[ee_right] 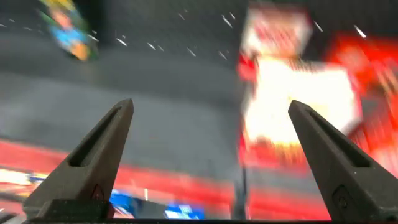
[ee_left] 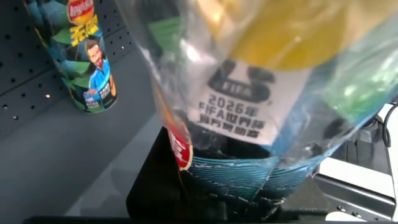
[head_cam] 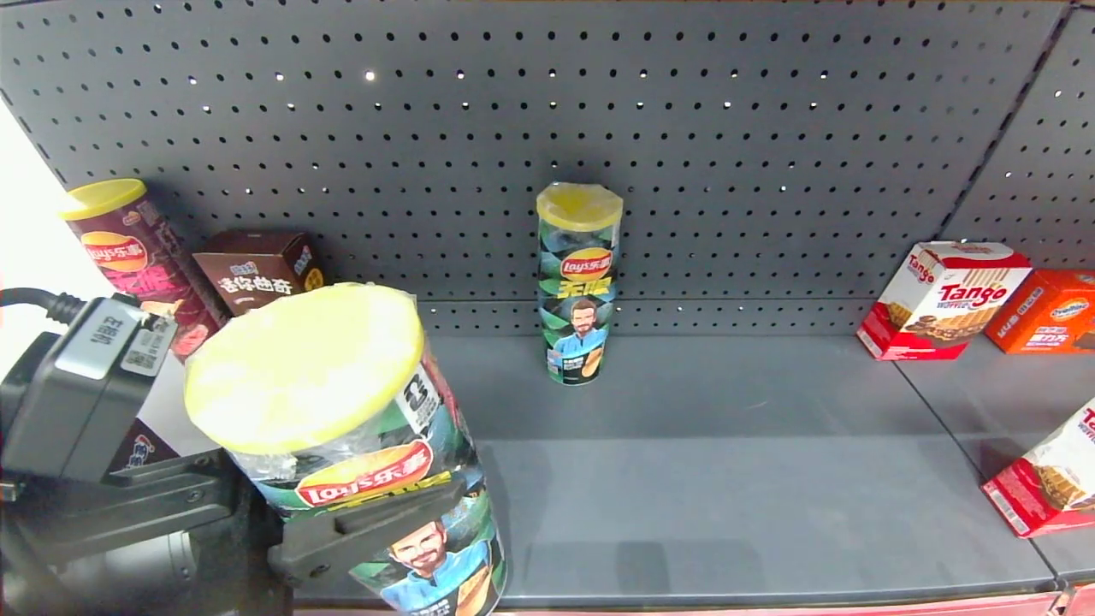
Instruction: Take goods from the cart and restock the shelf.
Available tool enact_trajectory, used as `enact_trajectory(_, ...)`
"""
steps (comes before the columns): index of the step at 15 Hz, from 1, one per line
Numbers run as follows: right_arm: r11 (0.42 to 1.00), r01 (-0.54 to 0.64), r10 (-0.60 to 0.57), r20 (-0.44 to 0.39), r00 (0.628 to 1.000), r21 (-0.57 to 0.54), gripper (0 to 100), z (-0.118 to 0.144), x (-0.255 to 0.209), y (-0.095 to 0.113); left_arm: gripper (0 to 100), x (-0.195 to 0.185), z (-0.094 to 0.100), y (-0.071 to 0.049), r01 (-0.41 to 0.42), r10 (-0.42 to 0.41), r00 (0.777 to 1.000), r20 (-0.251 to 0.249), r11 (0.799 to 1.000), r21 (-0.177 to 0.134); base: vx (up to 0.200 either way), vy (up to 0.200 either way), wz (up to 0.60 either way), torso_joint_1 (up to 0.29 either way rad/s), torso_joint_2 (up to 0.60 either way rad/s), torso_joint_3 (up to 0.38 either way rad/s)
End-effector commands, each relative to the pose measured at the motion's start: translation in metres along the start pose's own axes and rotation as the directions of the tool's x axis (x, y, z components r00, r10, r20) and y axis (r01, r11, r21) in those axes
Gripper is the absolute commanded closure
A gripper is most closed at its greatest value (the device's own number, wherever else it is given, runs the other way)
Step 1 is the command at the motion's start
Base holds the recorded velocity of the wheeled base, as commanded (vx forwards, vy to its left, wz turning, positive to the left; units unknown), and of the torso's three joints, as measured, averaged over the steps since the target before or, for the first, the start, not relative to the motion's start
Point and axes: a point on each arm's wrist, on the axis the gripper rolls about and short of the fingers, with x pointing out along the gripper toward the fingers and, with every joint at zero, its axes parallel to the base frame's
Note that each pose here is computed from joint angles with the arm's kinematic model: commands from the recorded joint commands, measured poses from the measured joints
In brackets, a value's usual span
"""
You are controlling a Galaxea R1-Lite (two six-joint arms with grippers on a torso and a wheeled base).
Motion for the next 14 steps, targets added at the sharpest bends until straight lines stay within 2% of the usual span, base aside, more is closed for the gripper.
enact_trajectory(1,0.965,-0.264,0.262,-0.128,0.956,0.007,0,0.04,0.081,-0.001,100,0.0,0.0,0.004,-0.012,0.012,1.0,-0.003,1.0,-0.005,0.0,0.0,0.0,0.0,0.0,0.0)
enact_trajectory(3,0.935,-0.354,0.352,-0.148,0.924,0.009,0,0.04,0.097,0.008,100,-0.001,-0.002,0.006,-0.026,0.026,1.0,-0.009,1.0,-0.009,0.0,0.0,0.0,0.0,0.0,0.0)
enact_trajectory(4,0.928,-0.371,0.368,-0.174,0.913,0.015,0,0.039,0.108,0.011,100,-0.001,-0.002,0.006,-0.026,0.026,1.0,-0.006,1.0,-0.007,0.0,0.0,0.0,0.0,0.0,0.0)
enact_trajectory(8,0.907,-0.42,0.417,-0.19,0.889,0.031,0,0.042,0.129,0.016,100,-0.003,-0.003,0.005,-0.029,0.029,1.0,-0.008,1.0,-0.01,0.0,0.0,0.0,0.0,0.0,0.0)
enact_trajectory(10,0.885,-0.463,0.463,-0.211,0.861,0.055,0,0.04,0.156,0.021,100,-0.002,-0.002,0.005,-0.027,0.027,1.0,-0.008,1.0,-0.008,0.0,0.0,0.0,0.0,0.0,0.0)
enact_trajectory(12,0.884,-0.466,0.464,-0.208,0.861,0.044,0,0.033,0.186,0.026,100,-0.002,-0.003,0.006,-0.03,0.03,0.999,-0.012,0.999,-0.01,0.0,0.0,0.0,0.0,0.0,0.0)
enact_trajectory(14,0.887,-0.462,0.458,-0.156,0.875,0.014,0,0.031,0.219,0.032,100,-0.003,-0.003,0.005,-0.033,0.033,0.999,-0.011,0.999,-0.011,0.0,0.0,0.0,0.0,0.0,0.0)
